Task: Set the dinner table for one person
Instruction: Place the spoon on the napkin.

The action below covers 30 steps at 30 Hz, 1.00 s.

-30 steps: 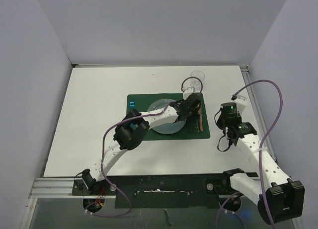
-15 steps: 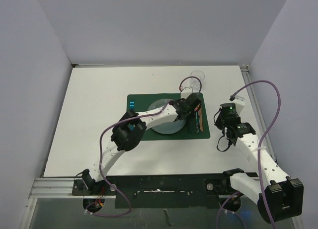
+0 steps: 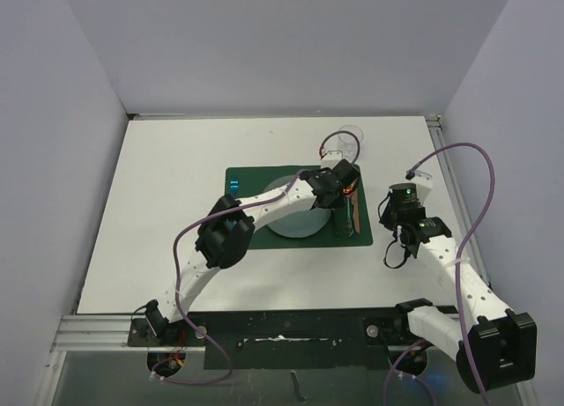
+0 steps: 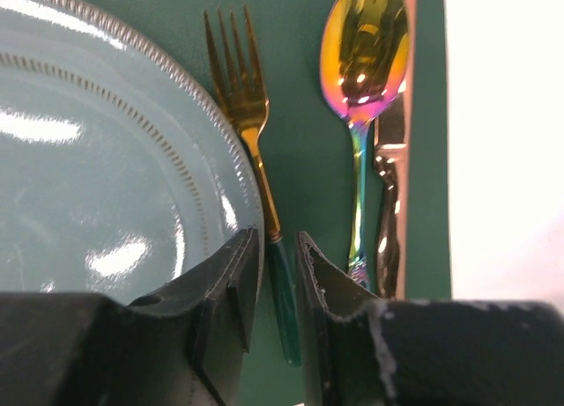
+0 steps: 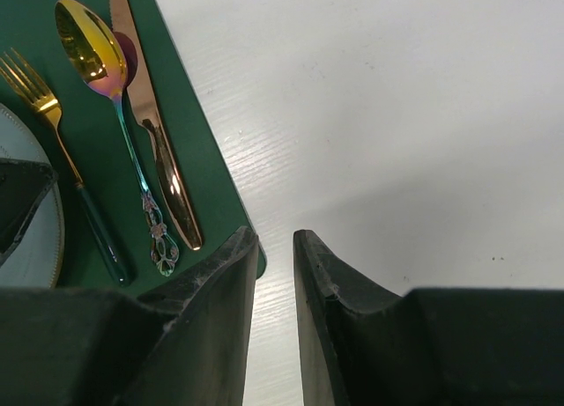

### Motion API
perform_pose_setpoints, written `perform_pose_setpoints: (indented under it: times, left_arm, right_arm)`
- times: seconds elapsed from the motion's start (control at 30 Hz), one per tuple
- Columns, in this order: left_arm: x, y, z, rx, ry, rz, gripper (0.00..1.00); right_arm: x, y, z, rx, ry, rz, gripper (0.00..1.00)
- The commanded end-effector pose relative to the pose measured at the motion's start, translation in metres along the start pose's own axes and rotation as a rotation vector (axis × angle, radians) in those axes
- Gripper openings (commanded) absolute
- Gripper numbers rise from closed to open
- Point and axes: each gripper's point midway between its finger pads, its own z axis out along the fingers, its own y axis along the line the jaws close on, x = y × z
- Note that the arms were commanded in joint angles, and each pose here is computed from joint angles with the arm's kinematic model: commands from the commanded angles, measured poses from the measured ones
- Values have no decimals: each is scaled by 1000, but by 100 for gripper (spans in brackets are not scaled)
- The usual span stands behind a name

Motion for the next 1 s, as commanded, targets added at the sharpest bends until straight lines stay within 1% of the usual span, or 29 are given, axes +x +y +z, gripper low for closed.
perform_pose_setpoints:
  times: [0.0,0.17,0.3,0.43,0.53,0.67,0.97]
  left_arm:
    - [9,4,-26,-54,33,64,22]
    - [30,11,-39,-91,76,125,22]
    - [45,-2,-55,-41,97,124,21]
    - [42,-19,-77,17,61,94,21]
    - [41,-26,-90,45,59,80,21]
    - [49,-18,-85,6,71,80,21]
    - [60,-12,-59,-86,91,73,21]
  right_arm:
    - [-10,8,3,-35,-35,21,25]
    - [-5,13,8,-57,-24,21,25]
    - [-5,14,10,-61,-24,14,25]
    - [-3,14,11,-60,-23,9,25]
    - [-2,13,11,-60,-25,8,25]
    - [-4,14,9,-75,-36,15,25]
    - [-8,9,5,-69,-58,2,25]
